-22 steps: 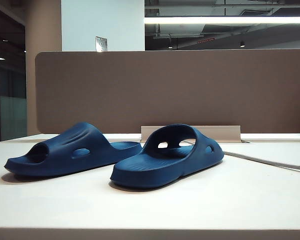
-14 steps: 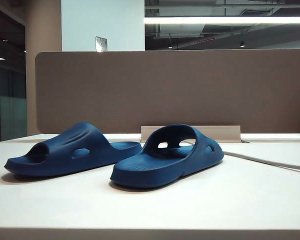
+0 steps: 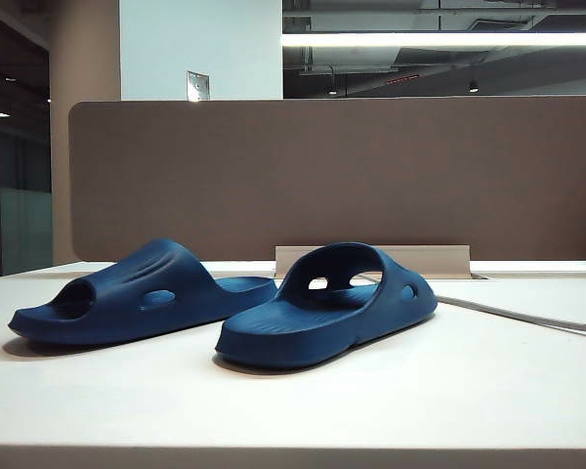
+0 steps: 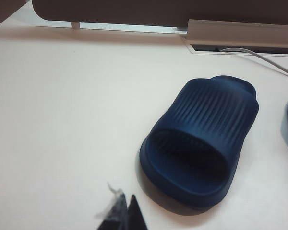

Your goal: Interlock the pair of blue slippers on the table with their fronts facing up.

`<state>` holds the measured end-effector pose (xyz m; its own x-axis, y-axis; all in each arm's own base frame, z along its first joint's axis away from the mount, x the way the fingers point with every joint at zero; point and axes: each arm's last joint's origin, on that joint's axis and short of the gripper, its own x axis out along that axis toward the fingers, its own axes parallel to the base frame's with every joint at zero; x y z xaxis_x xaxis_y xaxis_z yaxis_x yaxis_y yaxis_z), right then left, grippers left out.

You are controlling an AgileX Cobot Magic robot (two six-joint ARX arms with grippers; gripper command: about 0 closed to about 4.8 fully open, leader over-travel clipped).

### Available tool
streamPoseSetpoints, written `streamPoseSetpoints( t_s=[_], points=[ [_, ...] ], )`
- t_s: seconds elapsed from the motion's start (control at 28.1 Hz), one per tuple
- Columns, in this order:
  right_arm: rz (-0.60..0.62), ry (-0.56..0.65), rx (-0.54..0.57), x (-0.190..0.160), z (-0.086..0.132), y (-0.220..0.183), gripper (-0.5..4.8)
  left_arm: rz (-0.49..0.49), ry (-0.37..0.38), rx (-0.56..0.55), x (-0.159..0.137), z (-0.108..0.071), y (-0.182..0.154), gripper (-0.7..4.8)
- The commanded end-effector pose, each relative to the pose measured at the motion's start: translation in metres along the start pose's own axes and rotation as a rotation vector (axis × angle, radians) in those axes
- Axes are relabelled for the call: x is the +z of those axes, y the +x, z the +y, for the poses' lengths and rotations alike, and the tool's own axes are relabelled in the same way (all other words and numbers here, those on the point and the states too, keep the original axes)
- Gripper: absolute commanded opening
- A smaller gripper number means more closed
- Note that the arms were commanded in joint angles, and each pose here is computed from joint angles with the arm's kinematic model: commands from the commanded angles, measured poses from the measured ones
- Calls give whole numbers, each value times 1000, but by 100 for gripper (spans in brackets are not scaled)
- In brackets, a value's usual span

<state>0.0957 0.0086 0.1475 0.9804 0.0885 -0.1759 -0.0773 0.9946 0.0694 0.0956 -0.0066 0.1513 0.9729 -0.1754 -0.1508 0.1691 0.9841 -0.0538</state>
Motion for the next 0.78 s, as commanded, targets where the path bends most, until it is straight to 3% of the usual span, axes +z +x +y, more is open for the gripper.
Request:
streamPoseSetpoints(
  t_s=[0.04,0.25,0.36,0.46,0.68,0.78],
  points=[
    [-9,132,4,1,0,0,0,7,3,1,-1,0,0,-5],
    [-9,284,5,1,0,0,-1,7,2,-6,-1,0,0,-5],
    [-6,414,18,1,1,0,-1,7,-38,-6,-1,0,0,-6],
    [-3,477,93,3,3,0,0,7,-144,-6,-1,0,0,-5],
    [-18,467,286,13,9,-3,-1,7,-396,-5,-1,0,0,-5],
    [-11,472,291,23,9,-8,-1,7,-492,-5,-1,0,0,-5]
  ],
)
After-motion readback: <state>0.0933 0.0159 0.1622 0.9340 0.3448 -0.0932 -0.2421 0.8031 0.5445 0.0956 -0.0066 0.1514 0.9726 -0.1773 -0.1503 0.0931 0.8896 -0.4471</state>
